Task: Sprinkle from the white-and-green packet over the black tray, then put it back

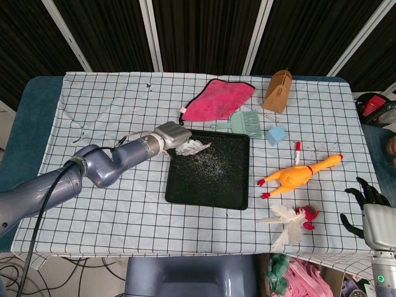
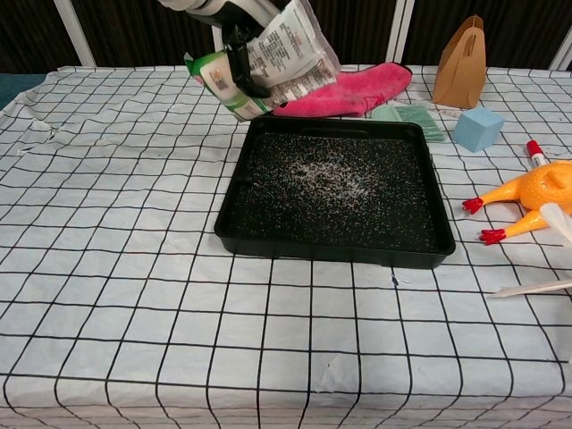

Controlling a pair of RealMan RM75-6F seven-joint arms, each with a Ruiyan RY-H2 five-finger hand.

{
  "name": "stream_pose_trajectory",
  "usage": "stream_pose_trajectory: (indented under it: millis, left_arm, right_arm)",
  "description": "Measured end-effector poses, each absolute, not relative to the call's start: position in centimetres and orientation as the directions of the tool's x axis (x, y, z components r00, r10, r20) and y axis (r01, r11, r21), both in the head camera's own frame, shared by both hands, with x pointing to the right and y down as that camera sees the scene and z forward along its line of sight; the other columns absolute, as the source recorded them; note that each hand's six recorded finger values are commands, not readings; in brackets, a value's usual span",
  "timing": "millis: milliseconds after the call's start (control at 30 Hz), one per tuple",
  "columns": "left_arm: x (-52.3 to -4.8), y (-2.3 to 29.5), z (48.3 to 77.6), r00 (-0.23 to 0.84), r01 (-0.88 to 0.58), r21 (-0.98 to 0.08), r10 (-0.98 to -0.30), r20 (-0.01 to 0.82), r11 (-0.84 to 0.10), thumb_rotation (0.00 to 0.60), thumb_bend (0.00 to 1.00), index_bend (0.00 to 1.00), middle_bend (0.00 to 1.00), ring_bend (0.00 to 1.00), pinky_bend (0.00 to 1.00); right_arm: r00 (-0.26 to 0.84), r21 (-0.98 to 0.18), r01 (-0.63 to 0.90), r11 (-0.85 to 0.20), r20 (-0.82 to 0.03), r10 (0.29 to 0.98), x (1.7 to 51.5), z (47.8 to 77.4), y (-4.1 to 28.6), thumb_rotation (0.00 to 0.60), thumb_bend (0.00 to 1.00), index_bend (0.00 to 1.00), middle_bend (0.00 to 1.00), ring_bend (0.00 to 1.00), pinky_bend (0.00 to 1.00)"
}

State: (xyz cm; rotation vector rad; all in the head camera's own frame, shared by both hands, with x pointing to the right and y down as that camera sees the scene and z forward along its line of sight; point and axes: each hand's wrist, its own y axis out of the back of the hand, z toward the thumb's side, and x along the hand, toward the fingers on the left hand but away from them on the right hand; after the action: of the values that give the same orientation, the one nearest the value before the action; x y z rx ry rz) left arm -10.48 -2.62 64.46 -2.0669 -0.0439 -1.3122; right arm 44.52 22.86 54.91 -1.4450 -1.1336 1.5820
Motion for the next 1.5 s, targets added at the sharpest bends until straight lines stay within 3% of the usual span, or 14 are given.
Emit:
stream_pose_trajectory:
  millis: [967, 1500]
  left_arm:
    - [-10.2, -2.9, 62.5, 0.349, 0.501, -0.441, -0.292, 0.891, -0.745, 0.6, 0.71, 0.41, 0.46, 0.37, 0.53]
    - [-9.6, -2.3, 62.5, 0.265, 0.499, -0.366, -0.264, 0.927, -0.785, 0.6, 0.71, 0.44, 0.48, 0.37, 0.53]
  right_arm:
    - [-0.147, -0.925, 0.049, -0.377, -0.38, 0.913, 44.9, 54.9, 22.9, 0.6, 0.21, 0.28, 0.08, 0.14, 0.25]
    - [-0.149, -0.925, 0.053, -0.377, -0.38, 0.913, 44.9, 54.9, 22.9, 0.6, 0.21, 0.28, 0.08, 0.14, 0.25]
